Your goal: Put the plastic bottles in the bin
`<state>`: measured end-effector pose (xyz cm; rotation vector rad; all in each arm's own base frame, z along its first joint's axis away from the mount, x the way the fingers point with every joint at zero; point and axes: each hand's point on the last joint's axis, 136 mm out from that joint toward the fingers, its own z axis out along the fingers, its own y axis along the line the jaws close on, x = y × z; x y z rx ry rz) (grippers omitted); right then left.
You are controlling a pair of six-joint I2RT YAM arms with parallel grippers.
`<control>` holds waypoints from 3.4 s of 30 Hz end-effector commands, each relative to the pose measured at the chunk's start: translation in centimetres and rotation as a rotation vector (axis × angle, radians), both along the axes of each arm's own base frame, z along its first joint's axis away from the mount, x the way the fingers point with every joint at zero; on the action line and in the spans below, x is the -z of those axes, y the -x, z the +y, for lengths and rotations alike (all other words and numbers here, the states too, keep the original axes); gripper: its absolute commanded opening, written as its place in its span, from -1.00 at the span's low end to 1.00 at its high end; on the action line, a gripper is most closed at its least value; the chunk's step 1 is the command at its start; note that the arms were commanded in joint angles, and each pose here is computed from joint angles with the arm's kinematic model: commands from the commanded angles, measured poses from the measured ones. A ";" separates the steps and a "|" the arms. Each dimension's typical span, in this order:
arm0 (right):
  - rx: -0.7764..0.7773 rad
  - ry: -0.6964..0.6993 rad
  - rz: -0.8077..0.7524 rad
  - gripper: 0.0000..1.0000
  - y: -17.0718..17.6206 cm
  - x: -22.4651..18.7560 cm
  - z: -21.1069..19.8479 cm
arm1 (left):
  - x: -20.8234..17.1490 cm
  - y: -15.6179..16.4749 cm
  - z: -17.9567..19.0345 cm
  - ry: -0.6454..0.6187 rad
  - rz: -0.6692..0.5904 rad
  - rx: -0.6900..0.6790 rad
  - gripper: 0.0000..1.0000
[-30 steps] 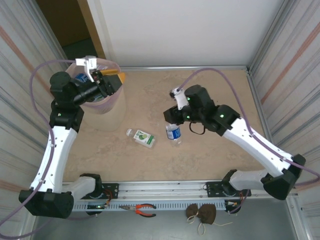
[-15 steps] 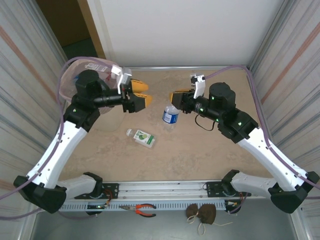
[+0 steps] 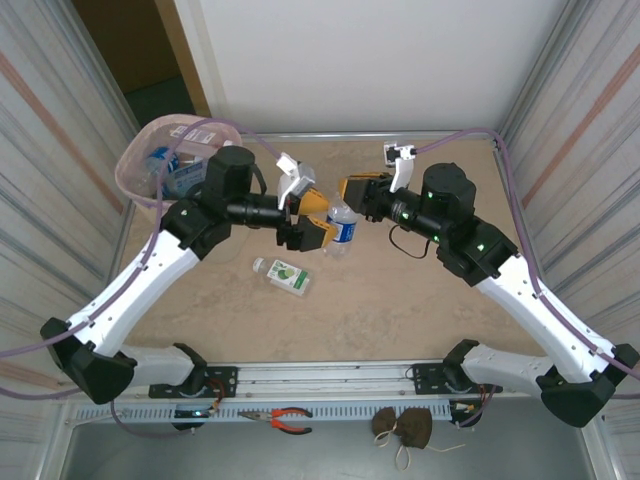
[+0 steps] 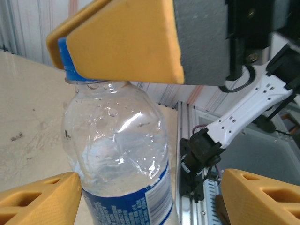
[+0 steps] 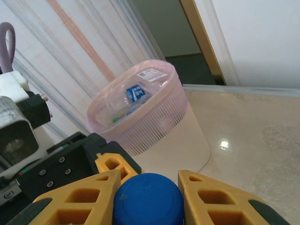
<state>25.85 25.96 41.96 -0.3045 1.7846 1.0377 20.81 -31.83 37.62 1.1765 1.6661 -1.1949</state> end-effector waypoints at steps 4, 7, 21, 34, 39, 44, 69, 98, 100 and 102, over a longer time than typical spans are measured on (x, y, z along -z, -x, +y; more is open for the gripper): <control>-0.029 -0.096 -0.046 -0.62 0.4 -3.6 0.2 | 0.6 -0.6 -0.9 -0.068 -0.062 -0.037 0.54; -0.030 -0.097 -0.047 -0.62 0.5 -3.6 0.2 | 1.2 -1.3 -1.1 -0.103 -0.064 -0.069 0.53; -0.022 -0.088 -0.047 -0.58 0.3 -3.4 0.1 | 1.2 -1.8 -1.3 -0.104 -0.068 -0.076 0.22; 0.141 0.003 -0.091 0.60 -0.1 -3.1 -3.4 | -1.3 -7.7 5.5 -0.083 0.003 -0.428 0.02; 0.167 0.029 -0.092 0.63 -0.2 -2.7 -4.2 | -2.6 -11.3 13.0 0.020 0.156 -0.751 -0.01; 0.173 0.039 -0.083 0.64 -0.4 -2.2 -4.3 | -3.8 -12.5 19.0 0.130 0.235 -0.985 0.02; 0.175 0.046 -0.040 0.64 -0.9 -0.6 -4.2 | 2.2 -12.4 33.5 0.076 0.719 -1.893 -0.02; 0.190 0.054 -0.032 0.65 -0.9 -0.2 -4.8 | -0.7 -16.1 30.9 0.085 0.512 -1.621 0.39; 0.189 0.052 -0.032 0.65 -0.9 -0.3 -4.8 | -0.7 -16.8 30.7 0.073 0.498 -1.602 0.35; 0.192 0.053 -0.032 0.65 -0.9 -0.2 -4.8 | -0.2 -17.4 30.8 0.037 0.503 -1.605 0.34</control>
